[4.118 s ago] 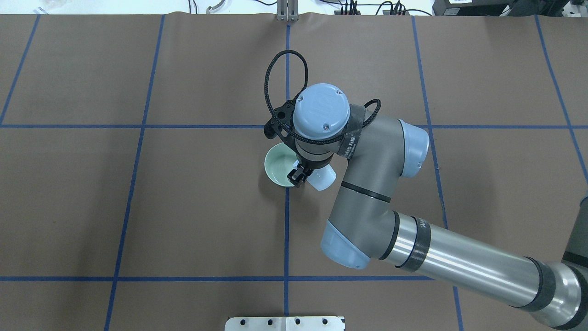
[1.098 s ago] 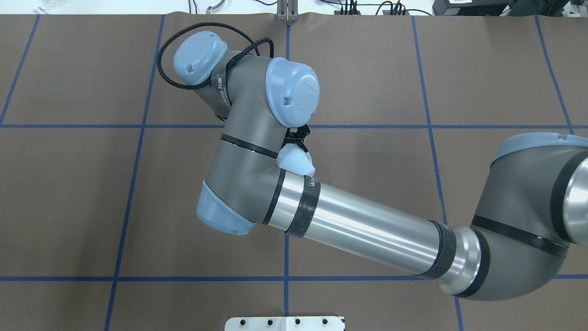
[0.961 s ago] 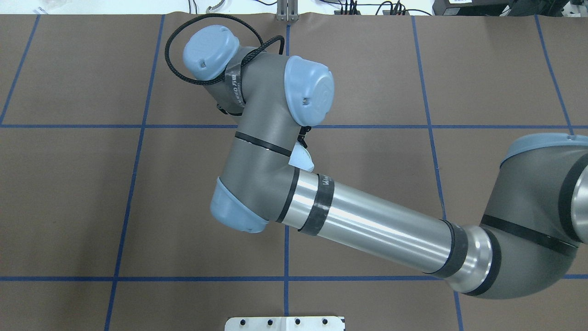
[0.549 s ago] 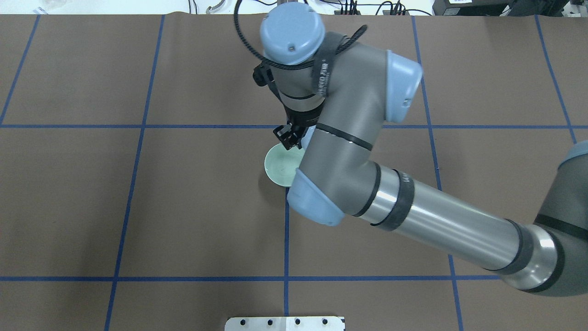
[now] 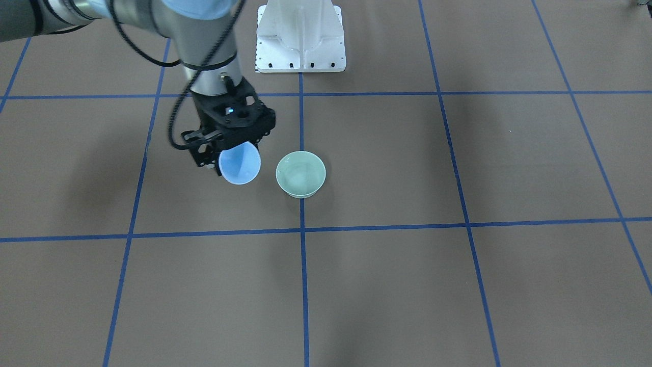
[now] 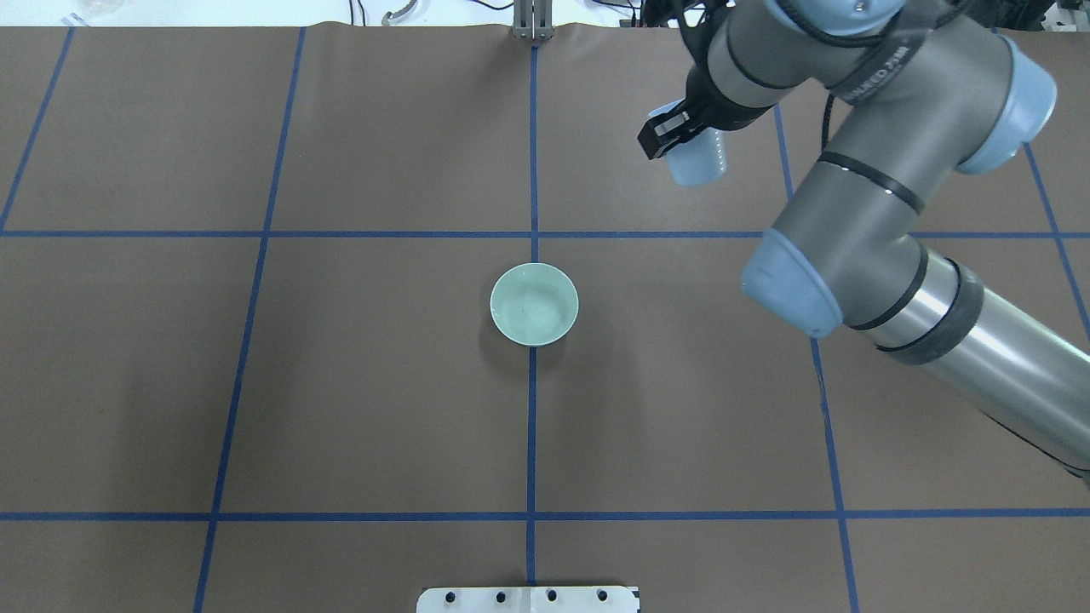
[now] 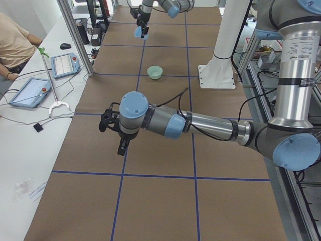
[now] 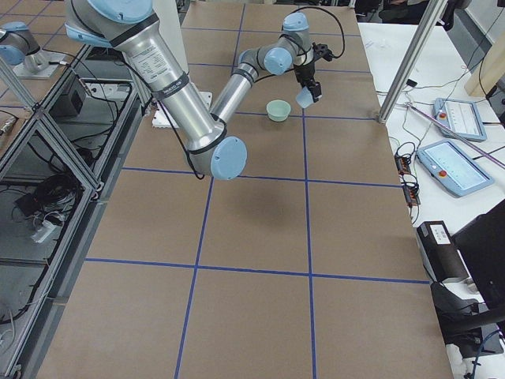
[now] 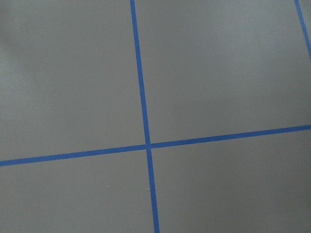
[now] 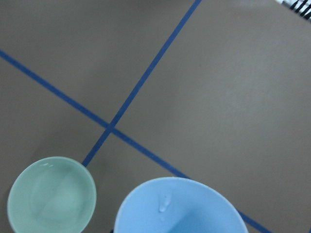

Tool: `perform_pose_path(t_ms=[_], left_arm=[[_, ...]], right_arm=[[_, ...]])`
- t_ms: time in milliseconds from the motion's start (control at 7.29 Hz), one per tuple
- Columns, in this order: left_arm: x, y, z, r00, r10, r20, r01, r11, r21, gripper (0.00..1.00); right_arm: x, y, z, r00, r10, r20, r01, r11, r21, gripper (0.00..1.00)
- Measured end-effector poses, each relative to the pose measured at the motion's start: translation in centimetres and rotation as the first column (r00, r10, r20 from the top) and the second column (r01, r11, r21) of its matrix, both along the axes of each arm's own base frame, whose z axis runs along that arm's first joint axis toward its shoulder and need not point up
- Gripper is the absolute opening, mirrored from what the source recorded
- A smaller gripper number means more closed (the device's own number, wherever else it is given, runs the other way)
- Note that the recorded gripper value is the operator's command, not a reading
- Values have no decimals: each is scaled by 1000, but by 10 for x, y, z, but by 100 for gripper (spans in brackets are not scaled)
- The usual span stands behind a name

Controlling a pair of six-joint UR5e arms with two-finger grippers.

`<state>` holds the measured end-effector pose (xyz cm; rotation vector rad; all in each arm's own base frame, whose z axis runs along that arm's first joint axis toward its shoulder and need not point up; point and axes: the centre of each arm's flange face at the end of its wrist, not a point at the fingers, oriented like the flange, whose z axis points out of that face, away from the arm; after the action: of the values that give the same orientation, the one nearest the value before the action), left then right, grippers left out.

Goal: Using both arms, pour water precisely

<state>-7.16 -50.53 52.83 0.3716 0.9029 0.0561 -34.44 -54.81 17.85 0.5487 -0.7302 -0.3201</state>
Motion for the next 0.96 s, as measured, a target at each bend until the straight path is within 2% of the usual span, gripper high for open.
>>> perform_pose_path(t_ms=[275, 412, 686, 824, 961], left_arm=[[60, -13, -36, 998, 19, -62, -15, 998, 60, 100], [104, -27, -70, 993, 47, -106, -39, 996, 77, 100], [210, -41, -143, 985, 29, -171, -28, 1000, 10, 100], [269, -38, -169, 986, 9, -167, -14, 1000, -28, 100], [314, -37, -195, 989, 3, -150, -13, 998, -62, 100]], right_arm=[[49, -20, 48, 994, 103, 43, -103, 995, 2, 0], [73, -25, 76, 986, 152, 65, -153, 988, -2, 0], [116, -22, 140, 966, 238, 102, -237, 971, -21, 2], [136, -12, 179, 956, 267, 121, -269, 963, -3, 7], [156, 0, 219, 946, 294, 139, -300, 954, 23, 8]])
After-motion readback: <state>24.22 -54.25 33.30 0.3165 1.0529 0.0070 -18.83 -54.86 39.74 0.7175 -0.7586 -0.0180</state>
